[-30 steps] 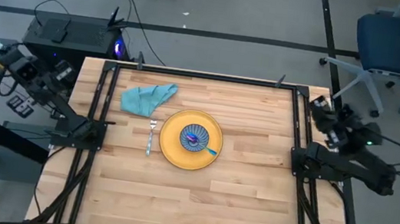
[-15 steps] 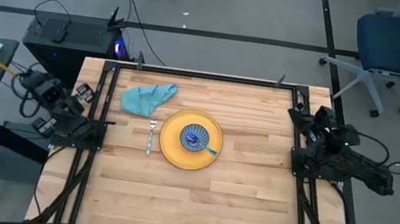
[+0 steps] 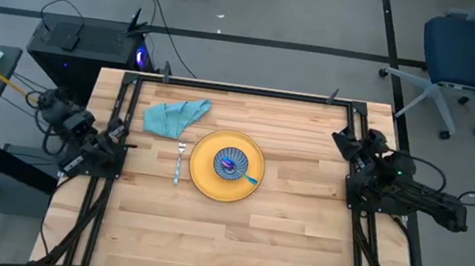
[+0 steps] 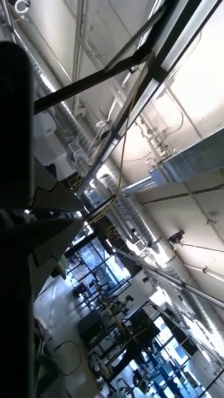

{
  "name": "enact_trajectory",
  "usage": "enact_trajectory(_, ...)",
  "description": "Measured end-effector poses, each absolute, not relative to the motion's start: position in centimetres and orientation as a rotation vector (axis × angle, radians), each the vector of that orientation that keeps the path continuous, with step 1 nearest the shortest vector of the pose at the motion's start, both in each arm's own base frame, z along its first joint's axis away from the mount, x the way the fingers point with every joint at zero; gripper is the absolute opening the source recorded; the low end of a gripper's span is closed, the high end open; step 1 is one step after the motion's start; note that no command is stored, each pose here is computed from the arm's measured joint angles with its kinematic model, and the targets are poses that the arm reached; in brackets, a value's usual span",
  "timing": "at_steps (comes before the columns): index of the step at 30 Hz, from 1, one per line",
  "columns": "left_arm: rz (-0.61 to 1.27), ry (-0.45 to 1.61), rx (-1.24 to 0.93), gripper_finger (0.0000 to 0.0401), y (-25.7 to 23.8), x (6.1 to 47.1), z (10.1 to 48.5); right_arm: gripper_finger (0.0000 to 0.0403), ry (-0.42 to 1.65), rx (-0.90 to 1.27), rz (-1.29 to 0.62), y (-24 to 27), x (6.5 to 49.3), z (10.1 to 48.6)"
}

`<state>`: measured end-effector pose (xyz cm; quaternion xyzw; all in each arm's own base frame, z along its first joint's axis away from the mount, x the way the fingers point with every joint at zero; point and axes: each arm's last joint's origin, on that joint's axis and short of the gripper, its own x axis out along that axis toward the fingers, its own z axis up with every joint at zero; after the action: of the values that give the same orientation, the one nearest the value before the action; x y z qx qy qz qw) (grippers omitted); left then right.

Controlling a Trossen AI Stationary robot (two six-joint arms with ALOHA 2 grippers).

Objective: Set table place
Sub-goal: Return to Home Position

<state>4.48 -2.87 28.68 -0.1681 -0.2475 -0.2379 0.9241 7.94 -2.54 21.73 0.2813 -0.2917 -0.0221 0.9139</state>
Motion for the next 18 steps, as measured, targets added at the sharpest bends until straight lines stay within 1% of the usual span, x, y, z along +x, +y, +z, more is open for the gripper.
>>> enact_trajectory(4,-0.495,-0.474,-0.358,0.0033,-3.4,5.1,27.2,0.0034,-0.598,0.578,-0.052,-2.6,8.0,21.6)
enact_trajectory(9,-0.483,-0.507,-0.358,0.0028,-3.8,5.8,25.5,0.0034,-0.596,0.552,-0.060,-2.6,8.0,21.6)
enact_trajectory(18,-0.367,-0.518,-0.367,0.0040,-3.6,7.2,22.1,0.0034,-0.594,0.534,-0.066,-2.6,8.0,21.5)
